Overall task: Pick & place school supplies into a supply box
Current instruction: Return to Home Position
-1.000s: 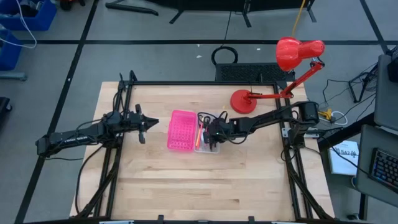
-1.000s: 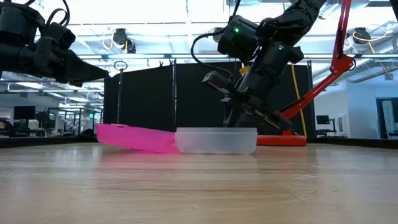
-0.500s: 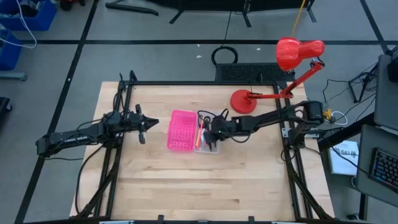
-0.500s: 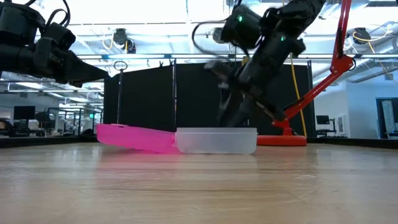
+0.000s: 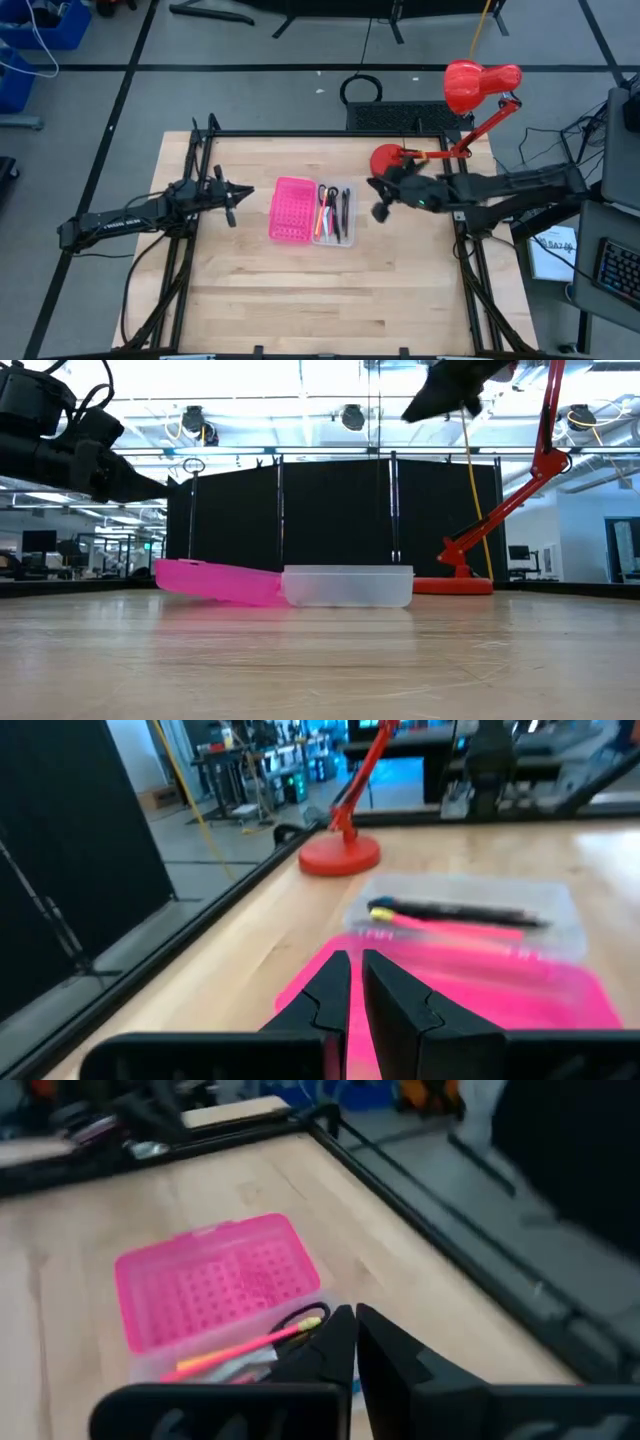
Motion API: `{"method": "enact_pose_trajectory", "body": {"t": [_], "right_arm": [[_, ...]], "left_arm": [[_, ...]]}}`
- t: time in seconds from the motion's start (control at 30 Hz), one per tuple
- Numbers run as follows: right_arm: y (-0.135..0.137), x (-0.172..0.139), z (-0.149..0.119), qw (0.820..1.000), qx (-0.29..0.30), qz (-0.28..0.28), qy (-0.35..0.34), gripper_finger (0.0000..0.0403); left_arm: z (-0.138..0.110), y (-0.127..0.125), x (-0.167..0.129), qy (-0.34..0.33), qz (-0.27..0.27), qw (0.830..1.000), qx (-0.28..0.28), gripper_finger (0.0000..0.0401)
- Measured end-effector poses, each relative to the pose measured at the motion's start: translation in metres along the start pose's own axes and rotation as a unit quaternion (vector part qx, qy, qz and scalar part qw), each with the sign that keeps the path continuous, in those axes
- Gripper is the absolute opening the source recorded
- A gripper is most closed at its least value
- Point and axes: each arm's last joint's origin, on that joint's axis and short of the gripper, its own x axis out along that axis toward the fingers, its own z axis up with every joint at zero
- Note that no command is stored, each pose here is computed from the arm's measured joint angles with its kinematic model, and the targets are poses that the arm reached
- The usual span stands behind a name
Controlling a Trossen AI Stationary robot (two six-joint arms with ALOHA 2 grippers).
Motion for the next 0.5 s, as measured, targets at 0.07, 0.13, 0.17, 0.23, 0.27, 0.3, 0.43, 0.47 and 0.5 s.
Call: {"method": "enact_pose_trajectory", "body": {"t": [0.07, 0.13, 0.17, 0.23, 0.27, 0.3, 0.43, 0.47, 0.5], "right_arm": [[0.002, -0.013, -0.004, 0.999, -0.048, 0.007, -0.019, 0.0008], [0.002, -0.021, -0.01, 0.994, -0.099, 0.037, -0.035, 0.0009], [0.003, -0.025, -0.015, 0.989, -0.124, 0.068, -0.046, 0.0007], [0.003, -0.029, -0.026, 0.973, -0.166, 0.141, -0.081, 0.0002], [0.002, -0.031, -0.032, 0.963, -0.177, 0.173, -0.105, 0.0002], [-0.002, -0.032, -0.039, 0.956, -0.182, 0.19, -0.128, 0.0002], [-0.026, -0.03, -0.065, 0.952, -0.163, 0.172, -0.192, 0.0001], [-0.032, -0.029, -0.072, 0.955, -0.155, 0.168, -0.19, 0.0001], [-0.036, -0.028, -0.079, 0.955, -0.149, 0.176, -0.185, 0.0001]], "left_arm": [[-0.002, 0.0, 0.0, 0.011, 0.006, 1.0, 0.012, 0.004], [-0.004, 0.0, 0.0, 0.021, 0.01, 1.0, 0.021, 0.004], [-0.004, 0.0, 0.0, 0.024, 0.011, 0.999, 0.024, 0.004], [-0.004, 0.001, 0.0, 0.026, 0.022, 0.999, 0.033, 0.004], [-0.004, 0.001, 0.0, 0.027, 0.029, 0.999, 0.036, 0.004], [-0.004, 0.002, 0.0, 0.029, 0.037, 0.998, 0.039, 0.0039], [-0.004, 0.003, 0.0, 0.032, 0.048, 0.997, 0.049, 0.0017], [-0.005, 0.002, 0.0, 0.032, 0.046, 0.997, 0.053, 0.0009], [-0.005, 0.002, 0.0, 0.032, 0.046, 0.997, 0.056, 0.0006]]}}
